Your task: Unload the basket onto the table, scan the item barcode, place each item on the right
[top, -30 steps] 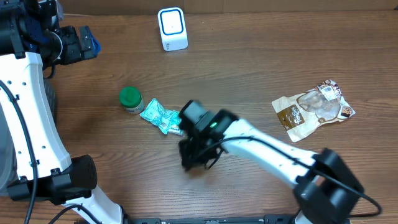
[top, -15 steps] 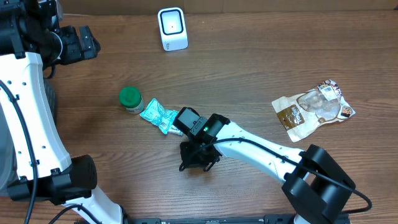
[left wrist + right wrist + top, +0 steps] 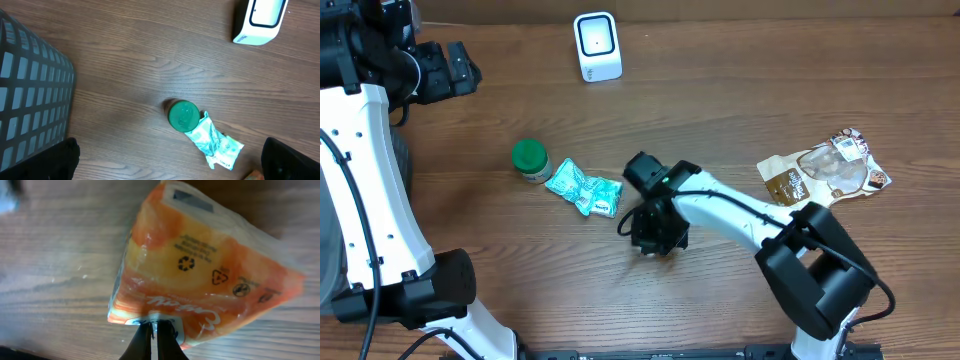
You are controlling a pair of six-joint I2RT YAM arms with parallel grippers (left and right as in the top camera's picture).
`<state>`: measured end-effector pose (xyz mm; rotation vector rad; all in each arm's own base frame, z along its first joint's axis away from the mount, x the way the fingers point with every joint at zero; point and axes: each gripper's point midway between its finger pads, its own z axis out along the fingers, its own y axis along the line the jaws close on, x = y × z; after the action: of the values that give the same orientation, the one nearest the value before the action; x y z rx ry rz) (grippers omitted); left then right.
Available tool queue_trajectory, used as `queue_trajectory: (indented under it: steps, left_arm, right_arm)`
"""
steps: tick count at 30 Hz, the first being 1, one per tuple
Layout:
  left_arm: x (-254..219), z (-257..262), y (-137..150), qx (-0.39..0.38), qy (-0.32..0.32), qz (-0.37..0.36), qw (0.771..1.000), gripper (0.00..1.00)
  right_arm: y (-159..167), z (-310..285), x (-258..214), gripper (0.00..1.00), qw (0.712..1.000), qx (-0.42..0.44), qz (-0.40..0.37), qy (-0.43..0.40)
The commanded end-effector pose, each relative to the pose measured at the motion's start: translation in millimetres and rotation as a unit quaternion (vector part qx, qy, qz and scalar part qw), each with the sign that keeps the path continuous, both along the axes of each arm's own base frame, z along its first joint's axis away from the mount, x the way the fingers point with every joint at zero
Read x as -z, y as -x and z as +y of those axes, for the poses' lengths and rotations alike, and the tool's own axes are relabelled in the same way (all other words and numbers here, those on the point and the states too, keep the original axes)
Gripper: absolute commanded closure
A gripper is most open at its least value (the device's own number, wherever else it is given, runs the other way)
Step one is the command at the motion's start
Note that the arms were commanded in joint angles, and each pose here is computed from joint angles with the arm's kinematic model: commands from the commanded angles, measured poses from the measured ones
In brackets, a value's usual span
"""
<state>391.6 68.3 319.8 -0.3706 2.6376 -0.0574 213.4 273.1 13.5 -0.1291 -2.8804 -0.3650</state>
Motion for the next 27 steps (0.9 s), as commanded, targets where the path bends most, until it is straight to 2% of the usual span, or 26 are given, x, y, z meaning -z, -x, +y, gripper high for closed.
queue_trajectory:
  steps: [1, 6, 11, 15, 21, 27]
  left_arm:
    - [-1.4, -3.7, -0.2, 0.013, -0.008, -0.001, 1.000, 0.00]
    - [-1.5, -3.7, -0.2, 0.013, -0.008, -0.002, 1.000, 0.00]
    - [-1.5, -3.7, -0.2, 0.013, -0.008, -0.002, 1.000, 0.00]
    - [-1.5, -3.7, -0.2, 0.013, -0.008, -0.002, 1.000, 0.01]
    - [-1.4, -3.7, -0.2, 0.013, -0.008, -0.001, 1.000, 0.00]
    - [-1.5, -3.7, -0.2, 0.013, -0.008, -0.002, 1.000, 0.00]
  right_arm:
    - [-27.8, -16.3, -2.6, 0.96, 1.000, -0.014, -0.020, -0.010]
    - [-50.7, -38.8, -12.4, 0.96, 0.990, -0.126, -0.059, -0.034]
    - [-74.3, -88.8, -6.0, 0.96, 0.976, -0.189, -0.098, 0.045]
    - [-92.2, -104.0, -4.8, 0.96, 0.961, -0.238, -0.130, 0.056]
    - [-100.7, -94.8, -14.2, 0.96, 0.961, -0.237, -0.143, 0.031]
    - [-111.0, -81.0, -55.2, 0.96, 0.965, -0.218, -0.143, -0.022]
